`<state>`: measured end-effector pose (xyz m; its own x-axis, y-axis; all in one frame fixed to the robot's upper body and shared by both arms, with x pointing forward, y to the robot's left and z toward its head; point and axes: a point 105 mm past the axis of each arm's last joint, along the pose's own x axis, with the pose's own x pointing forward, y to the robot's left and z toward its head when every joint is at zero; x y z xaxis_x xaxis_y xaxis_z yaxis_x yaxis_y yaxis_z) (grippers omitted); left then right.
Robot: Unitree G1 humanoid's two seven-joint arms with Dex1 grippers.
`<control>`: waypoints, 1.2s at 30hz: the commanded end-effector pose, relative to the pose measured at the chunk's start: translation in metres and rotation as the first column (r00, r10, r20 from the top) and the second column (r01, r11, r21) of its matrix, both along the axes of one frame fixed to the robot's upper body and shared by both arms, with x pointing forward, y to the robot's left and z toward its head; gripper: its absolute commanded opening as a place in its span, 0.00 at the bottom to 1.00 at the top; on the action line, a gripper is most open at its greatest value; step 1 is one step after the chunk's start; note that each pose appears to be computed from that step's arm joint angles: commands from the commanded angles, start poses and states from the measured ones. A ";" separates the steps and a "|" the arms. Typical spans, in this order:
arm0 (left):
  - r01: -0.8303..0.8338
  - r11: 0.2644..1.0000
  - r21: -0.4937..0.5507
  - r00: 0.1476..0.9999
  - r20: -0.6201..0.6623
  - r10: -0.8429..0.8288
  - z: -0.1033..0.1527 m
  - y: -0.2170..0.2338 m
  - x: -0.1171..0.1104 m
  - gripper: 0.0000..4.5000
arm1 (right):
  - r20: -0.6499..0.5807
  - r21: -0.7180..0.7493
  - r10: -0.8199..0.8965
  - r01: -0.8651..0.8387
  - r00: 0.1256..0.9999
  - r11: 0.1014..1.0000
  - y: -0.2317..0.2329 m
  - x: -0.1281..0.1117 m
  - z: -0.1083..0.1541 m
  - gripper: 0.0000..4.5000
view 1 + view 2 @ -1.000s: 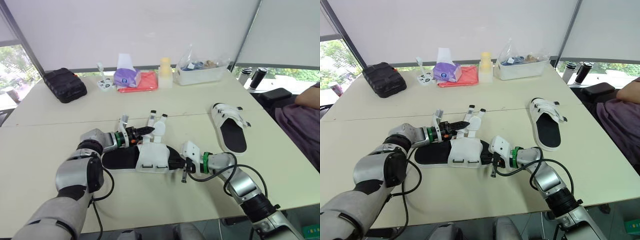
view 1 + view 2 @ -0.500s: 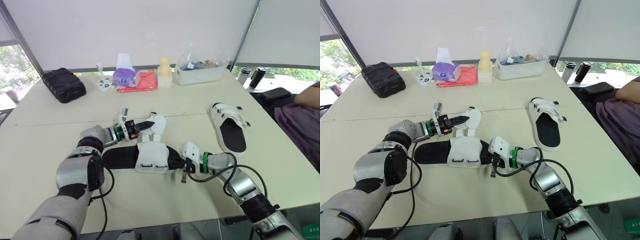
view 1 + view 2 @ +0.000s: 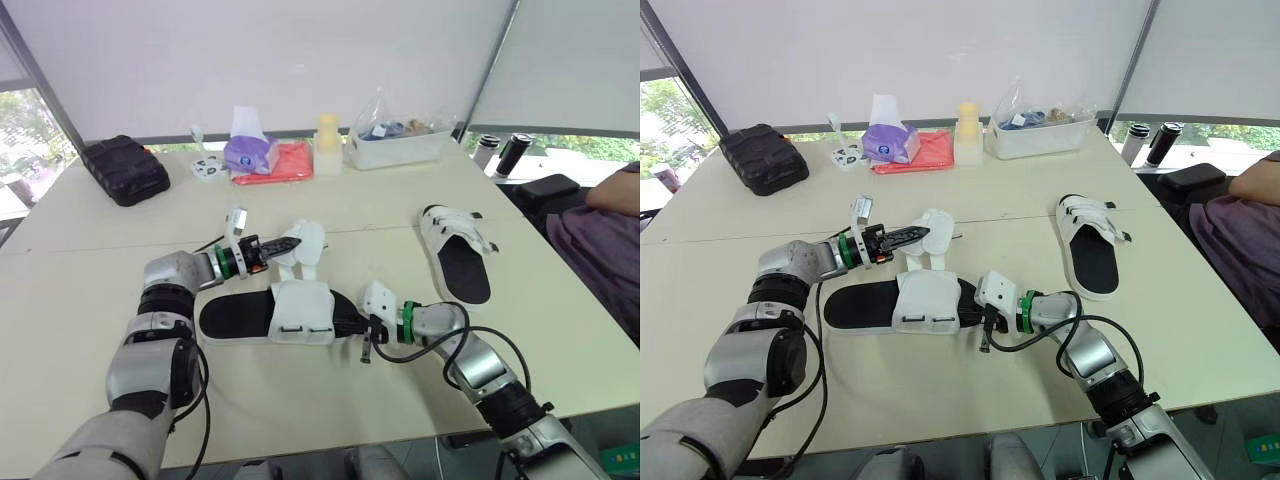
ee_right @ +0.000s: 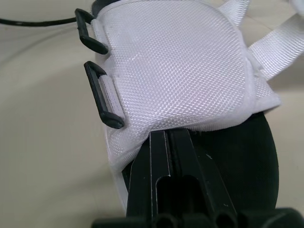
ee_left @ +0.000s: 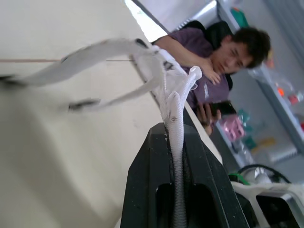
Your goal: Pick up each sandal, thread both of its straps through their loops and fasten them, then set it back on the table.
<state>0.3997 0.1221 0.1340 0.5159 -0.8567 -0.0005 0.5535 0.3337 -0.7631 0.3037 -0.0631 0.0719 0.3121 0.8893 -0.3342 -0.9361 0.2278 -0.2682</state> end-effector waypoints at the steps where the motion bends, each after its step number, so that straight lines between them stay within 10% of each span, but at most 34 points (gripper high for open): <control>1: -0.099 0.993 -0.066 0.993 0.062 0.103 0.028 0.025 0.010 0.01 | -0.150 -0.163 -0.055 0.030 0.987 0.986 -0.018 -0.010 -0.055 0.00; 7: -0.151 0.986 -0.073 0.989 -0.007 0.151 0.011 0.029 0.011 0.01 | -0.150 -0.168 -0.054 0.028 0.987 0.985 -0.020 -0.010 -0.056 0.00; 15: -0.120 0.988 -0.100 0.992 -0.051 0.115 0.006 0.019 0.008 0.76 | -0.153 -0.172 -0.051 0.025 0.987 0.985 -0.020 -0.009 -0.057 0.00; 36: -0.125 0.988 -0.092 0.992 -0.041 0.121 0.017 -0.030 0.031 0.76 | -0.143 -0.165 -0.074 0.050 0.987 0.985 -0.019 -0.008 -0.058 0.00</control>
<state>0.4267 0.0975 0.1398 0.6249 -0.7795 0.0438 0.4522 0.3157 -0.8342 0.3073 -0.0644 0.0706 0.3080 0.8897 -0.3370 -0.9353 0.2183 -0.2786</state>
